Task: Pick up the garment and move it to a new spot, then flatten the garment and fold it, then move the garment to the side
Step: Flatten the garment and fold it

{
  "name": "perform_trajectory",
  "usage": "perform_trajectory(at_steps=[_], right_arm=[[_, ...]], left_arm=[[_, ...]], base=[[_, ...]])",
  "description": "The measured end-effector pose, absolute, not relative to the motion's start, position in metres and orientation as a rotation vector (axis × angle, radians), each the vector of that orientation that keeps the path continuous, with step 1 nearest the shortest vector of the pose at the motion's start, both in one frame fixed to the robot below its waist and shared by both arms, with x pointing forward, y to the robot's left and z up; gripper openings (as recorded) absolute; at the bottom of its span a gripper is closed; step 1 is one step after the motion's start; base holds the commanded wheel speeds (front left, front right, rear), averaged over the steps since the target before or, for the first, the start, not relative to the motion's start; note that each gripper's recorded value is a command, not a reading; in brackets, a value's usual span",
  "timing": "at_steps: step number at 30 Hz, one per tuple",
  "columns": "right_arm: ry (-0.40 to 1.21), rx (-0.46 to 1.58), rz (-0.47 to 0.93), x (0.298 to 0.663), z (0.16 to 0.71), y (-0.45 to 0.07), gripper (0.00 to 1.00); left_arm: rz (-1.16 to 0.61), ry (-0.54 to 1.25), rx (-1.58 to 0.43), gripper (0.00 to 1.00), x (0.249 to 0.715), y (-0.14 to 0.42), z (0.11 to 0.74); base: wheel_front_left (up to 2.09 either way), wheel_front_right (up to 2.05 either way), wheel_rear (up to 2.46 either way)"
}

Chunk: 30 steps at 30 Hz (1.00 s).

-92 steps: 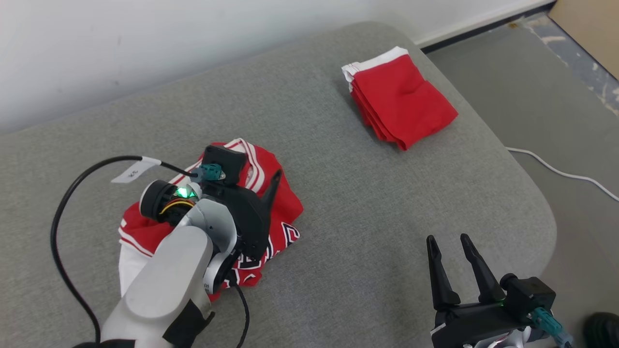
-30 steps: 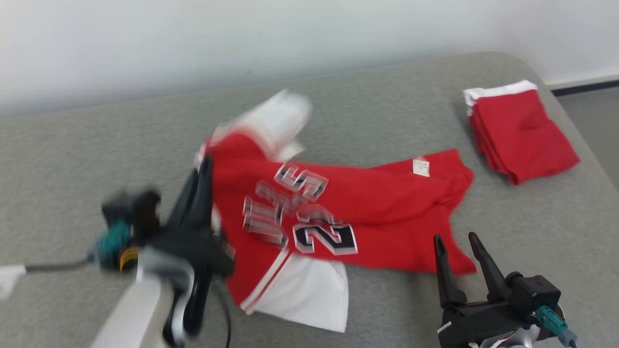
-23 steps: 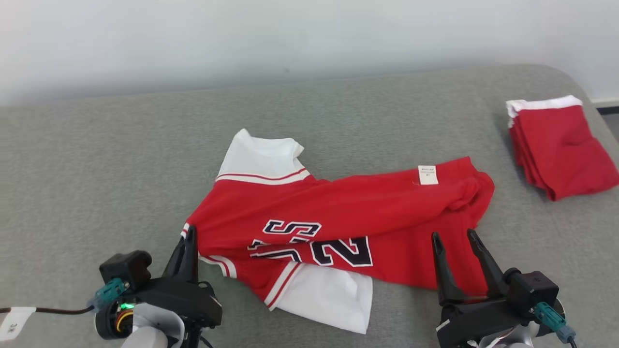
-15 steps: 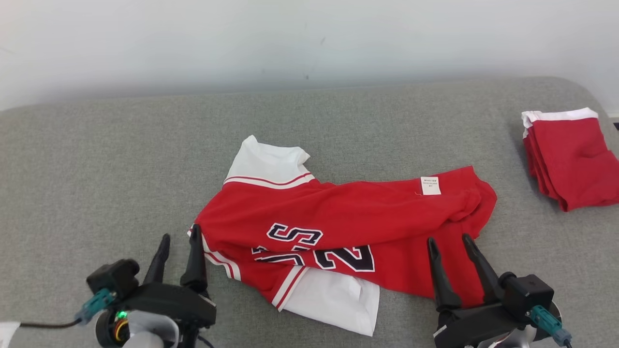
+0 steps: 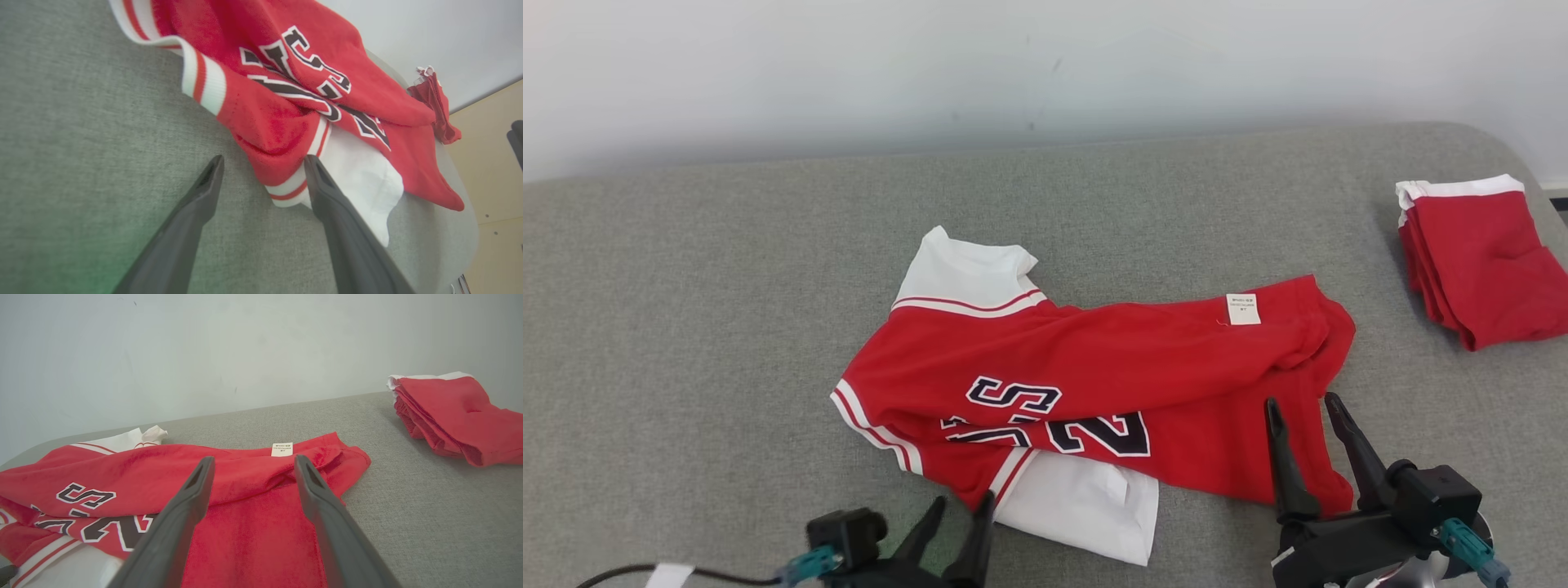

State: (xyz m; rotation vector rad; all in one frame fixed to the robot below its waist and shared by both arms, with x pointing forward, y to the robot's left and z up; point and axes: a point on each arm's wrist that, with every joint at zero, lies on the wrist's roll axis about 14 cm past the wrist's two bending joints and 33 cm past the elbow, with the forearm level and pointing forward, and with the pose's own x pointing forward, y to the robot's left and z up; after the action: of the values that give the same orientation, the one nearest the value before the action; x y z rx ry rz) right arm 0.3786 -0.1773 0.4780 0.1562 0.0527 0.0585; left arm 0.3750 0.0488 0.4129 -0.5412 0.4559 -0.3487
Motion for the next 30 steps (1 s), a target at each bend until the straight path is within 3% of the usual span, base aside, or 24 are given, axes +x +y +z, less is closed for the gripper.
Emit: perform_trajectory(at_steps=[6, 7, 8, 16, 28, 29, 30], right_arm=[[0.064, 0.162, 0.063, 0.380, 0.474, -0.175, 1.00], [0.065, 0.165, 0.060, 0.380, 0.473, -0.176, 1.00], [0.065, 0.166, 0.055, 0.379, 0.473, -0.178, 1.00], [0.062, 0.165, 0.014, 0.375, 0.471, -0.191, 1.00], [0.074, 0.150, 0.068, 0.386, 0.471, -0.174, 1.00], [0.074, 0.146, 0.074, 0.388, 0.472, -0.173, 1.00], [0.073, 0.141, 0.081, 0.390, 0.473, -0.171, 1.00]], left_arm=[[-0.422, 0.530, -0.505, 1.00, 0.377, 0.023, 0.404], [-0.440, 0.535, -0.499, 0.90, 0.378, 0.019, 0.404], [-0.454, 0.537, -0.493, 0.00, 0.379, 0.016, 0.405], [-0.264, 0.380, -0.368, 0.00, 0.423, 0.087, 0.433], [-0.133, 0.444, -0.309, 0.00, 0.392, 0.135, 0.458], [-0.128, 0.466, -0.308, 0.33, 0.388, 0.135, 0.454], [-0.121, 0.485, -0.304, 0.89, 0.384, 0.134, 0.449]], base=[[0.00, 0.00, 0.00], [0.00, 0.00, 0.00], [0.00, 0.00, 0.00], [0.00, 0.00, 0.00], [0.00, 0.00, 0.00], [0.00, 0.00, 0.00], [0.00, 0.00, 0.00]])
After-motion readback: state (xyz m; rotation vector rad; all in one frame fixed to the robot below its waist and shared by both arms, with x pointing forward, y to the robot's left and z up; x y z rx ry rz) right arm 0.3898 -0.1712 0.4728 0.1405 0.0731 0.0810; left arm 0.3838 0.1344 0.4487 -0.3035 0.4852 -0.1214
